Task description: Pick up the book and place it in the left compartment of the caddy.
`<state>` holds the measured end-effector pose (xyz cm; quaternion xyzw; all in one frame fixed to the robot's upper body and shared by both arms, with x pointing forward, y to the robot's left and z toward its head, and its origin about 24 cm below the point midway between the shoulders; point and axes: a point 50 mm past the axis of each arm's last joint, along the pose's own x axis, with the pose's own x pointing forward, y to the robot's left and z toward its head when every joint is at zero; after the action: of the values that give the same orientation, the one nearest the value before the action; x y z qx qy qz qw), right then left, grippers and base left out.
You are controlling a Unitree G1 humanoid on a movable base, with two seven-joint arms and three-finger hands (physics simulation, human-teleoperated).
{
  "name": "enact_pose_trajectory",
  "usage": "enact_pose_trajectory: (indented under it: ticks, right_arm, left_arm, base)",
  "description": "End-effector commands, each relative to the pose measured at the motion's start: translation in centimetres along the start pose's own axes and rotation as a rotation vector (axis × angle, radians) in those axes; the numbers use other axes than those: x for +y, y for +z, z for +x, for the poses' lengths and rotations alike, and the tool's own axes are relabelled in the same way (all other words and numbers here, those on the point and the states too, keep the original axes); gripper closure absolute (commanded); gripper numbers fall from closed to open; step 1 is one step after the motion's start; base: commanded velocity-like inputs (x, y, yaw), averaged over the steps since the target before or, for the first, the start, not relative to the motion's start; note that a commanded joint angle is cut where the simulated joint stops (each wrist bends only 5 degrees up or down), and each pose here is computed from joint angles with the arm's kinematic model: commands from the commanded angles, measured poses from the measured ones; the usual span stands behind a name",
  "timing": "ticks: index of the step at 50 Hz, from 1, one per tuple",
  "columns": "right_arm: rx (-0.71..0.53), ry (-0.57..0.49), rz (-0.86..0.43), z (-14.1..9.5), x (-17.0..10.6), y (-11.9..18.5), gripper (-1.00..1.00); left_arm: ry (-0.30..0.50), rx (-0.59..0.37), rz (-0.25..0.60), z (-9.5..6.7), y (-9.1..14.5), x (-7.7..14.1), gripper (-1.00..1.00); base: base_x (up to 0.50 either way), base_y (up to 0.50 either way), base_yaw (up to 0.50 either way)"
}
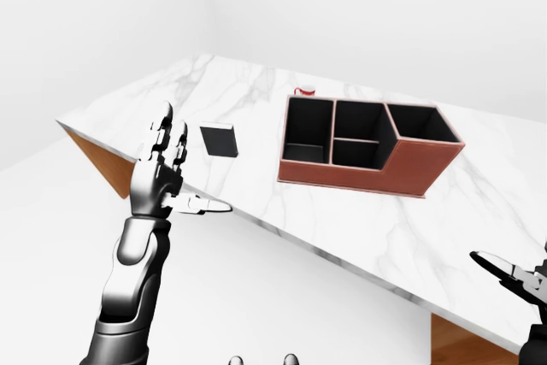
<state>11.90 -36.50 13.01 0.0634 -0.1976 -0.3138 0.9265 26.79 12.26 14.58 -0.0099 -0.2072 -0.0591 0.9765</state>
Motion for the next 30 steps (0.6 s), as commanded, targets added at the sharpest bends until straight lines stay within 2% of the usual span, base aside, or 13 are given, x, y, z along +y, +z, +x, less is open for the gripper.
enact_pose_trajectory:
  ticks: [1, 9, 30]
  right_arm:
    - [0.000, -0.001, -0.001, 0.05, -0.02, -0.01, -1.00]
    - [0.001, 0.001, 0.000, -0.01, -0.03, -0.03, -1.00]
    - [-0.008, -0.001, 0.001, 0.06, 0.04, 0.18, -1.00]
  left_arm:
    - [-0.001, 0.003, 0.001, -0.02, 0.01, -0.04, -1.00]
    - [-0.002, -0.002, 0.002, 0.02, 0.55, -0.08, -1.00]
    - [-0.004, 0.006, 0.002, 0.10, -0.30, 0.03, -1.00]
  base:
    - [0.24, 0.13, 0.00]
    - [0.28, 0.16, 0.00]
    - [0.34, 0.18, 0.00]
